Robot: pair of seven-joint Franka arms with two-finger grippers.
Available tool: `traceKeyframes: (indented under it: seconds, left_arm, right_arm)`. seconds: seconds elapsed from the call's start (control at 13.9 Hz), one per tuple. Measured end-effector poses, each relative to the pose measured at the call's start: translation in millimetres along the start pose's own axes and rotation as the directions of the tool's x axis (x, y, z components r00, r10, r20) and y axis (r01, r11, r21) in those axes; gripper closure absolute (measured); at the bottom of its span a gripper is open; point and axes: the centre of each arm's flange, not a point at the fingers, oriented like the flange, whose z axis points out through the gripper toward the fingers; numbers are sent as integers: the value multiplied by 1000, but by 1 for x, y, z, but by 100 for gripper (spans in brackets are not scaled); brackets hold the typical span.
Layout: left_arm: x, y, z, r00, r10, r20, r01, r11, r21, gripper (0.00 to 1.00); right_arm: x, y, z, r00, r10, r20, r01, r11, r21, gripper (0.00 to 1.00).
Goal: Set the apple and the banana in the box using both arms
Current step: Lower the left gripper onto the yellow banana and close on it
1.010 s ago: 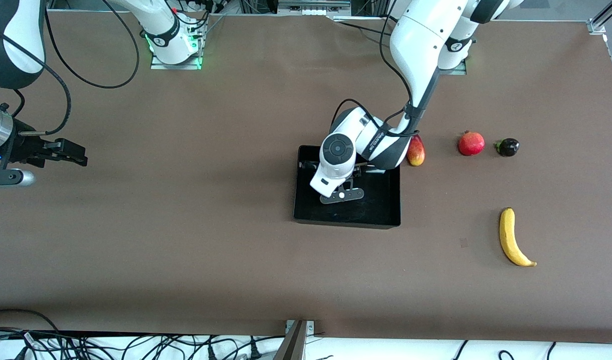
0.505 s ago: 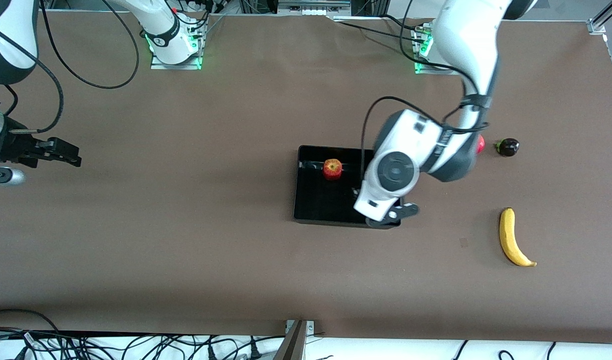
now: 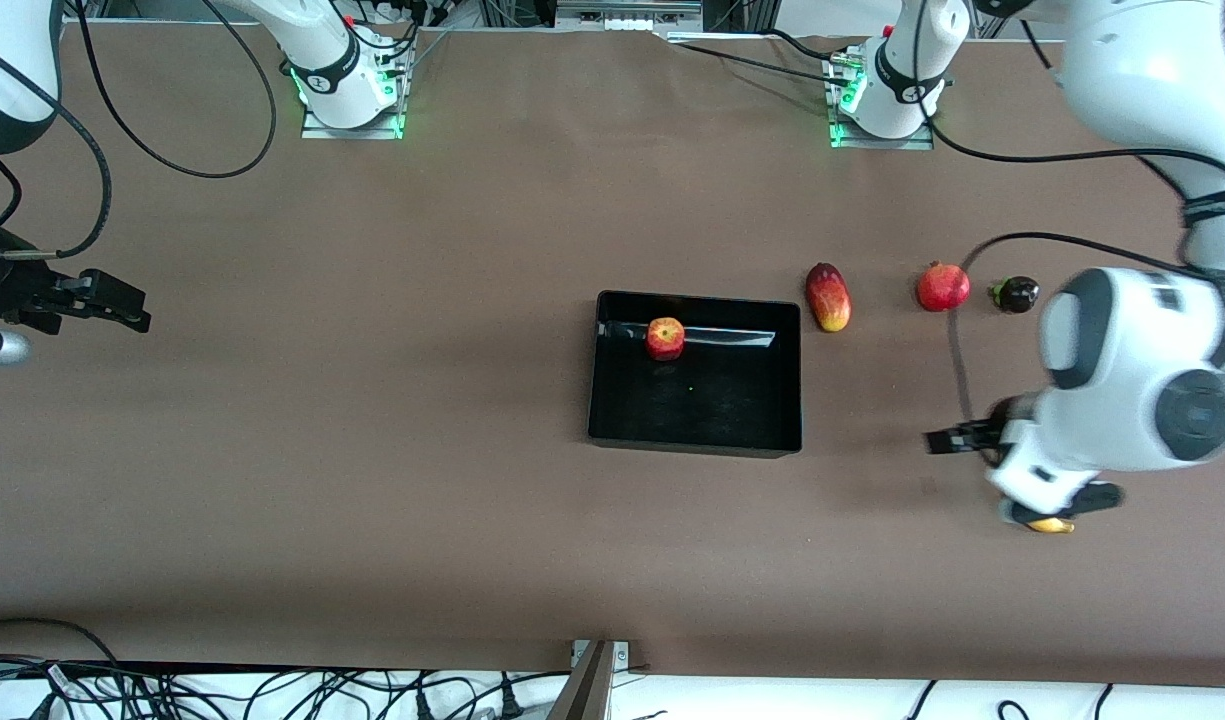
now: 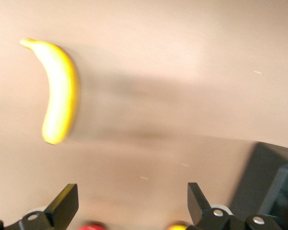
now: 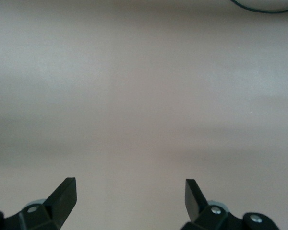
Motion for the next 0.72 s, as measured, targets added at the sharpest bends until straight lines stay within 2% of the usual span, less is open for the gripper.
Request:
traceKeyframes:
  seconds: [0.14, 0.29, 0.58, 0.72]
  left_arm:
    - [13, -50, 7, 999, 32, -40, -32, 999, 1, 0]
    - [24, -73, 39, 994, 68, -83, -66, 998, 19, 0]
    - [36, -74, 102, 985, 149, -91, -145, 988, 50, 0]
    - [42, -72, 123, 980, 160, -121, -154, 986, 56, 0]
  right_arm:
    - [-3, 0, 2, 1000, 0, 27, 0, 1000, 4, 0]
    - [-7, 0, 5, 998, 1, 59, -1, 1000, 8, 0]
    - [-9, -2, 6, 997, -3, 79, 2, 1000, 13, 0]
    - [-12, -9, 7, 994, -27, 101, 23, 999, 40, 0]
